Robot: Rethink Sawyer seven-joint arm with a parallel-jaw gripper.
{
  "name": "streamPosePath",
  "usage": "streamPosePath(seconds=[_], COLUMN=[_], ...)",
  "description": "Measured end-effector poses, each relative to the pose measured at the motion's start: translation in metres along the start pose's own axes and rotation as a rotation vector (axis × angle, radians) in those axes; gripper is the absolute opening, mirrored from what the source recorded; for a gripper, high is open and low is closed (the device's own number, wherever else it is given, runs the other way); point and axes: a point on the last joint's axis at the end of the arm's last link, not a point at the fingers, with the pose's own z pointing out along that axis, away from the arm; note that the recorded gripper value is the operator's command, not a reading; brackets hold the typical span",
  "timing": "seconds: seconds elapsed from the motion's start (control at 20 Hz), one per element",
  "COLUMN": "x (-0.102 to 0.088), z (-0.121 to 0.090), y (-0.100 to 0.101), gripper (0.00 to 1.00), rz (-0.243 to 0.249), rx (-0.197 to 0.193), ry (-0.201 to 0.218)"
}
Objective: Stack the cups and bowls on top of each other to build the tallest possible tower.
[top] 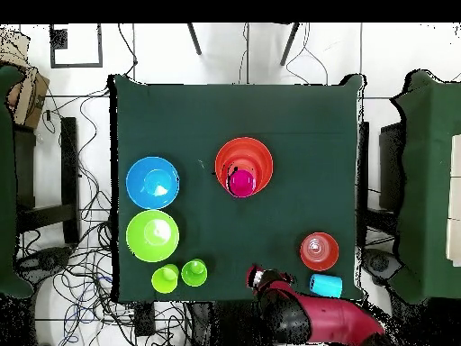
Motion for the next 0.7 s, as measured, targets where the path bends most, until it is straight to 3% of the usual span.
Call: streamPosePath(seconds=[0.25,0.45,0.7], x=[-0.002,0.001,0.001], z=[-0.007,-0.006,0.004], y=[-0.035,-0.05,-0.057], gripper=[1.0,1.0,1.0], rz=[0.031,0.027,-0.046], rx=[-0.008,-0.017,-0.038], ry=[0.021,0.056,0.093])
